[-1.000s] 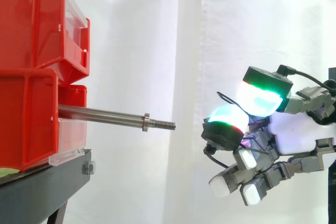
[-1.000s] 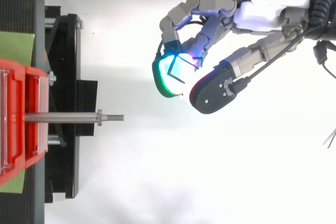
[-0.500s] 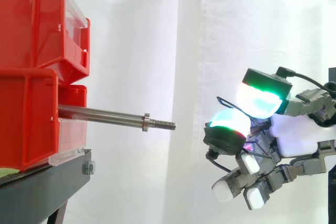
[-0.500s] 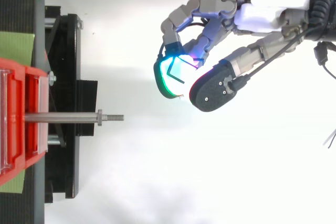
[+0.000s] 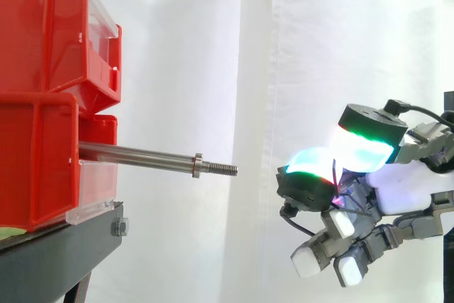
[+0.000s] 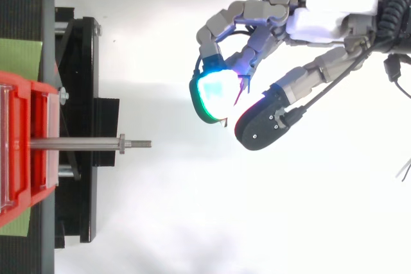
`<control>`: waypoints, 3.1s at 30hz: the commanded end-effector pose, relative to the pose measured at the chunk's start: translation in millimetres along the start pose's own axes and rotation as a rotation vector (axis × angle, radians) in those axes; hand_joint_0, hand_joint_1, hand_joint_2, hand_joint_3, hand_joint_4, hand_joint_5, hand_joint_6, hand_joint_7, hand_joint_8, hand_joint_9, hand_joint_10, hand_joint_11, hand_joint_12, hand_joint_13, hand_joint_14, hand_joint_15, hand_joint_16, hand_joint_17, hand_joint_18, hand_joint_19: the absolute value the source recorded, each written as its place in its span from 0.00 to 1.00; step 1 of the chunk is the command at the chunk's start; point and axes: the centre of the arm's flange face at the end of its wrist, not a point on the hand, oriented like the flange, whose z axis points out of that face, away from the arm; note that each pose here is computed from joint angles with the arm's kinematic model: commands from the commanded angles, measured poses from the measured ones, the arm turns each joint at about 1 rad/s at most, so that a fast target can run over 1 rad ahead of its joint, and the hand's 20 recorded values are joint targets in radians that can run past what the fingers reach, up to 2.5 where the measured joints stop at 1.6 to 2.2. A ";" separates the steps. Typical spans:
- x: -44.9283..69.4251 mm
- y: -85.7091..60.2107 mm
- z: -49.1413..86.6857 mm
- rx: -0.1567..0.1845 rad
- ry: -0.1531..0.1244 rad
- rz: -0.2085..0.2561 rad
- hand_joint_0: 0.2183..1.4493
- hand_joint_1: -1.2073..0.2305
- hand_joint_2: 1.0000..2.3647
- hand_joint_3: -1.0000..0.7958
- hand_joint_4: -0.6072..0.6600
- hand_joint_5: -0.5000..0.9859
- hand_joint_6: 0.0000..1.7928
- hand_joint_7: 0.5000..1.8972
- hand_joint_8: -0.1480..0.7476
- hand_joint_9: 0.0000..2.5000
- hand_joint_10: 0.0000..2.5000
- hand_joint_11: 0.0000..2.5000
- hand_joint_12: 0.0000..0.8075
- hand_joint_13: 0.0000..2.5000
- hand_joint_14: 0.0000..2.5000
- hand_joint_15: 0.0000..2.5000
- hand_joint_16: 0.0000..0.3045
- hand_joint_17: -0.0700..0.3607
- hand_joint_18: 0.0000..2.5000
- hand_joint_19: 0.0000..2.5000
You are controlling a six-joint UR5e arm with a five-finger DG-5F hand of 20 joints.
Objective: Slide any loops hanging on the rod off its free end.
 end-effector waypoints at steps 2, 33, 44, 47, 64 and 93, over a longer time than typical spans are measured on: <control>1.5 0.2 0.1 0.001 0.002 0.000 0.35 0.27 0.01 0.41 0.47 0.23 0.51 0.57 0.50 0.42 0.01 0.17 0.37 0.31 0.00 0.06 0.13 0.37 0.33 0.17; 1.6 -2.8 -3.0 0.031 0.003 -0.004 0.29 0.47 0.01 0.41 0.58 0.25 0.49 0.58 0.54 0.46 0.00 0.16 0.42 0.33 0.00 0.07 0.16 0.42 0.34 0.17; 2.7 -3.3 -3.5 0.037 0.005 -0.005 0.30 0.52 0.01 0.38 0.59 0.25 0.49 0.59 0.52 0.44 0.01 0.17 0.36 0.30 0.00 0.07 0.14 0.39 0.31 0.19; 3.7 -4.4 -3.0 0.039 0.005 -0.005 0.30 0.51 0.01 0.39 0.59 0.24 0.49 0.58 0.52 0.44 0.01 0.17 0.36 0.30 0.00 0.07 0.14 0.38 0.31 0.19; 6.0 -4.8 -3.0 0.044 0.009 -0.005 0.31 0.55 0.01 0.33 0.59 0.25 0.48 0.57 0.51 0.45 0.01 0.17 0.34 0.30 0.00 0.07 0.14 0.38 0.31 0.19; 6.0 -3.9 -3.4 0.044 0.009 -0.005 0.30 0.32 0.01 0.36 0.58 0.24 0.49 0.53 0.50 0.43 0.01 0.17 0.32 0.30 0.00 0.07 0.13 0.37 0.33 0.17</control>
